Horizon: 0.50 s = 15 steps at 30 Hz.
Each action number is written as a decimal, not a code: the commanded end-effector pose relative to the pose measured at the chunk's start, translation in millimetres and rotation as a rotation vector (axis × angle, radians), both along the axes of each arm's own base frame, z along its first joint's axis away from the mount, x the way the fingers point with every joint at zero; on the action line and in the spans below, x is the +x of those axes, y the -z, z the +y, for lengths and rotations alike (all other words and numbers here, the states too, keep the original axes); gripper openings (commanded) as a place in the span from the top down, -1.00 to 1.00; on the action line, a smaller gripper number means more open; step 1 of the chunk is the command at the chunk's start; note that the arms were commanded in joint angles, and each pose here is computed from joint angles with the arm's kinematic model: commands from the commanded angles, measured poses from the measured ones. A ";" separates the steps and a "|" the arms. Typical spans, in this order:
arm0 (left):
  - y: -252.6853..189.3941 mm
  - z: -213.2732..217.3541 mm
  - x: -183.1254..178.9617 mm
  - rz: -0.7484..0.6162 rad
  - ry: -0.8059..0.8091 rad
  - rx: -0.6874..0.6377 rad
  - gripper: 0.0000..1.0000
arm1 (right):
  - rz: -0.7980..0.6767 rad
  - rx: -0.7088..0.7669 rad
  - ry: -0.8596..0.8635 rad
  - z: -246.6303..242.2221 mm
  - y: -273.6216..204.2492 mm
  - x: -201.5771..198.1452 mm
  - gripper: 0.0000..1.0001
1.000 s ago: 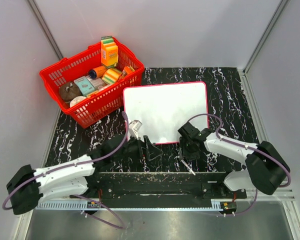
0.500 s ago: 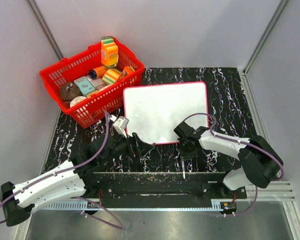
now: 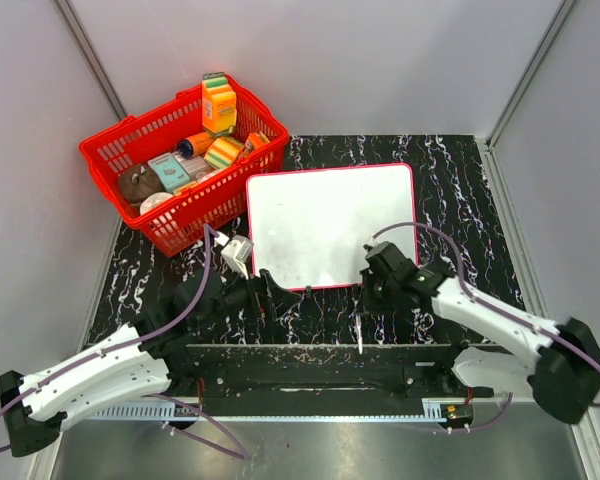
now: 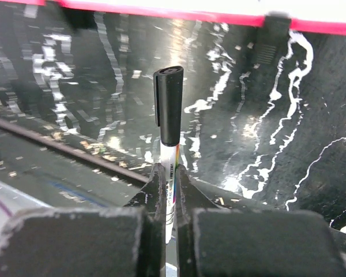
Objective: Write a sentence on the whiteboard
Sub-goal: Pick up the whiteboard marker from the corner of the board.
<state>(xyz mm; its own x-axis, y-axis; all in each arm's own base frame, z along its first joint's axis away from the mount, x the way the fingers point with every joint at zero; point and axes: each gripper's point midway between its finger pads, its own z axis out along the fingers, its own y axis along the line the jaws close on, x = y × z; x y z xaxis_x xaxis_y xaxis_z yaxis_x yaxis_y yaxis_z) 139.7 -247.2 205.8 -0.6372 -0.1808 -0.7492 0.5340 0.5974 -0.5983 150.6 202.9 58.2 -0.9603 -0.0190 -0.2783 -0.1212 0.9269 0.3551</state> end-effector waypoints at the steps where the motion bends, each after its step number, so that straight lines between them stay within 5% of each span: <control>1: -22.3 -7.8 -7.6 -0.027 0.056 -0.081 -0.83 | -0.164 0.184 -0.015 19.4 -63.3 11.8 1.00; 10: -22.1 -51.5 -31.3 -0.015 0.292 -0.197 -0.83 | -0.463 0.470 0.086 26.0 -148.1 32.9 1.00; 15: -9.9 -76.7 -29.3 -0.041 0.296 -0.227 -0.81 | -0.520 0.587 0.092 29.0 -145.6 29.7 1.00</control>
